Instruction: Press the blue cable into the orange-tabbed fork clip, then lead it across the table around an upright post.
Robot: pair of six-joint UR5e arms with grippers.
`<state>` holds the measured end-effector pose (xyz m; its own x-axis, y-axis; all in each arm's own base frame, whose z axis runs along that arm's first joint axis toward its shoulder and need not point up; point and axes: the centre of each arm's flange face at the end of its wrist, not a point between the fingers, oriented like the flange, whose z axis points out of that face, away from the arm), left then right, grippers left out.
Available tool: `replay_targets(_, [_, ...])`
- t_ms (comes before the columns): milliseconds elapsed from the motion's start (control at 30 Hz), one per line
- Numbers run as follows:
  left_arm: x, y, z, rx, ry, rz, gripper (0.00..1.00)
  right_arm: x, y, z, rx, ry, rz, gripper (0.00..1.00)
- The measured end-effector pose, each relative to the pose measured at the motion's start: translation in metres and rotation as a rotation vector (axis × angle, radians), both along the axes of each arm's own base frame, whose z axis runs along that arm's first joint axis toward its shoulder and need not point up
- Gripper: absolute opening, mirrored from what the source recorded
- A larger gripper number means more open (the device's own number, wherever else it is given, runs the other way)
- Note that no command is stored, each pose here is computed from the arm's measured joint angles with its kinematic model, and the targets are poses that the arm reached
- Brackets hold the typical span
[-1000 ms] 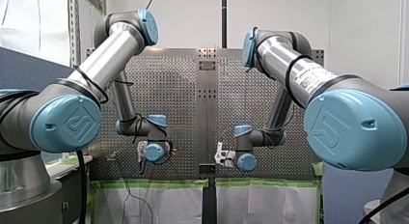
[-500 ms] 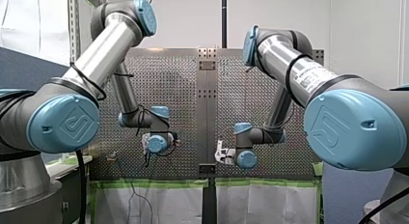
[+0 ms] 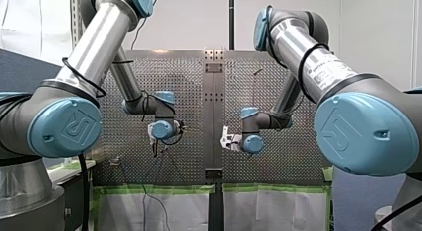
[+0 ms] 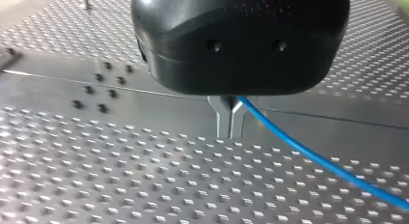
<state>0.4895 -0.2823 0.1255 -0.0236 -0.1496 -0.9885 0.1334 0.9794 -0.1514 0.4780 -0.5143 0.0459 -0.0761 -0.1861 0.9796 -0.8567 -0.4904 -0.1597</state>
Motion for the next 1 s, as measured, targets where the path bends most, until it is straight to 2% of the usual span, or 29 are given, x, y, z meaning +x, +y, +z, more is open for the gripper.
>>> replay_targets(233, [-0.004, -0.003, 0.040, -0.007, -0.044, -0.006, 0.00, 0.003, 0.000, 0.039, -0.018, -0.015, 0.007, 0.00])
replay_targets(433, [-0.008, 0.001, 0.072, -0.033, -0.065, -0.002, 0.00, 0.005, -0.002, 0.085, -0.060, -0.045, 0.013, 0.00])
replay_targets(633, [-0.009, -0.001, 0.098, -0.094, -0.096, -0.028, 0.00, 0.008, -0.002, 0.134, -0.091, -0.066, 0.026, 0.00])
replay_targets(1000, [0.008, -0.014, 0.138, -0.119, -0.113, -0.045, 0.00, 0.010, 0.010, 0.220, -0.174, -0.117, 0.042, 0.00])
